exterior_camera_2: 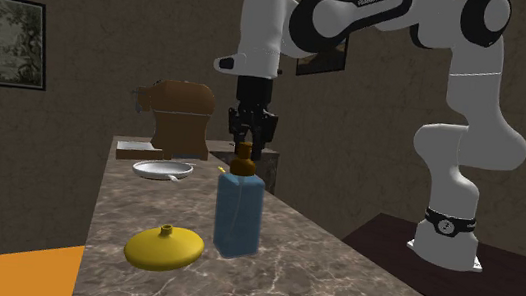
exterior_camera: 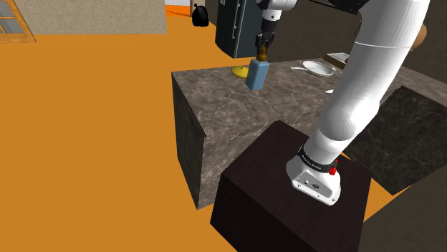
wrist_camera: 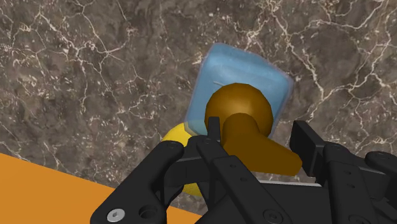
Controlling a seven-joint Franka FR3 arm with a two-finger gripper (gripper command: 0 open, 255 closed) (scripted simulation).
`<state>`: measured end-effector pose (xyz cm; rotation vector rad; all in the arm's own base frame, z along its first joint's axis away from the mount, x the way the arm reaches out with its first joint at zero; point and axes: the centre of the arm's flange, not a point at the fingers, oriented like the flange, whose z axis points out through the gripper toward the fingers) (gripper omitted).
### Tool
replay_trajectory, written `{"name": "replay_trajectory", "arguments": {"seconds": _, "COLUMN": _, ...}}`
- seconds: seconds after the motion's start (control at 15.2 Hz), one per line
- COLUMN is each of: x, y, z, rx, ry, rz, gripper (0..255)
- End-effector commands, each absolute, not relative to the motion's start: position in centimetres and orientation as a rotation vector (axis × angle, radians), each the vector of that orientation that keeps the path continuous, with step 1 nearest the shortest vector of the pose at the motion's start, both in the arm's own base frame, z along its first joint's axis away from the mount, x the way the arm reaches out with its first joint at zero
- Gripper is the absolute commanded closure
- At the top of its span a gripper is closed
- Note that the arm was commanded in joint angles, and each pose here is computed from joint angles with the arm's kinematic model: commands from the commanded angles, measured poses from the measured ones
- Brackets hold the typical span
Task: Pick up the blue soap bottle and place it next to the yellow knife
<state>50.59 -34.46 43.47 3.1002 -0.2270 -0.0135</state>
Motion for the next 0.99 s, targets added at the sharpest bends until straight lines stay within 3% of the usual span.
{"name": "replay_trajectory", "arguments": {"seconds": 0.0, "x": 50.6, "y": -34.5, "z": 43.5, "rx": 3.100, "ry": -0.227, "rz": -0.014, "gripper": 255}}
{"name": "replay_trajectory", "arguments": {"seconds": 0.92, "x": 50.6, "y": -34.5, "z": 50.8, "rx": 3.100, "ry": -0.227, "rz": -0.014, "gripper": 255}}
